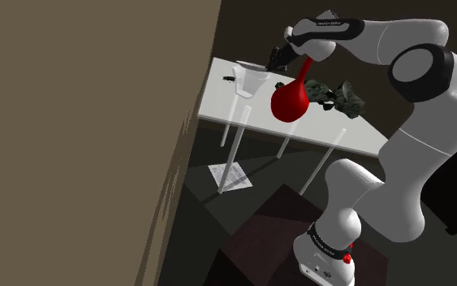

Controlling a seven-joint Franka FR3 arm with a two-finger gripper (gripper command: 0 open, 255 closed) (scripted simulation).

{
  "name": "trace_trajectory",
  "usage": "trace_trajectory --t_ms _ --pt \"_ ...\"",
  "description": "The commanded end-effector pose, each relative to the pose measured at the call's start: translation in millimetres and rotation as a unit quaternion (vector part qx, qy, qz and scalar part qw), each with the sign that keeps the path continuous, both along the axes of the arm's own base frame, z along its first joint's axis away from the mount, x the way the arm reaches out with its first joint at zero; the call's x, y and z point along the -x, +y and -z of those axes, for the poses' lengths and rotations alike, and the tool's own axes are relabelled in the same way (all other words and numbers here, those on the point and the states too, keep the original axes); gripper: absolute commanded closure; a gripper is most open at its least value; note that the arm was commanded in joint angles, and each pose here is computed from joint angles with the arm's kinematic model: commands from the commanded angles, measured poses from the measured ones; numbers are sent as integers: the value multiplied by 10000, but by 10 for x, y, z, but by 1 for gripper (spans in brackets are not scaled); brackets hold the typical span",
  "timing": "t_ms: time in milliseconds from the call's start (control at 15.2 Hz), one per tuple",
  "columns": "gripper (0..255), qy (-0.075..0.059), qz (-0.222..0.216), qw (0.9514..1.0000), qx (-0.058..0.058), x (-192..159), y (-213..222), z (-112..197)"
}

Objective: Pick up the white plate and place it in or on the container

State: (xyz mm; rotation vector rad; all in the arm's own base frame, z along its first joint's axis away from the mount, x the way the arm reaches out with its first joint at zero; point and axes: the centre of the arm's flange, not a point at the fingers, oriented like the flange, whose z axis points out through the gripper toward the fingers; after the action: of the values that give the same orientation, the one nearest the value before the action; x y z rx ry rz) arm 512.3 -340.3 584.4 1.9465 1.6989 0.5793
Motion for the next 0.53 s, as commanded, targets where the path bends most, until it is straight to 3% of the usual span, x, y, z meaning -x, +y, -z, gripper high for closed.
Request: trace_trajectory --t_ms 0,462 --pt "255 5 0 10000 -3 6 12 -99" --pt "255 5 0 10000 -3 6 12 -421"
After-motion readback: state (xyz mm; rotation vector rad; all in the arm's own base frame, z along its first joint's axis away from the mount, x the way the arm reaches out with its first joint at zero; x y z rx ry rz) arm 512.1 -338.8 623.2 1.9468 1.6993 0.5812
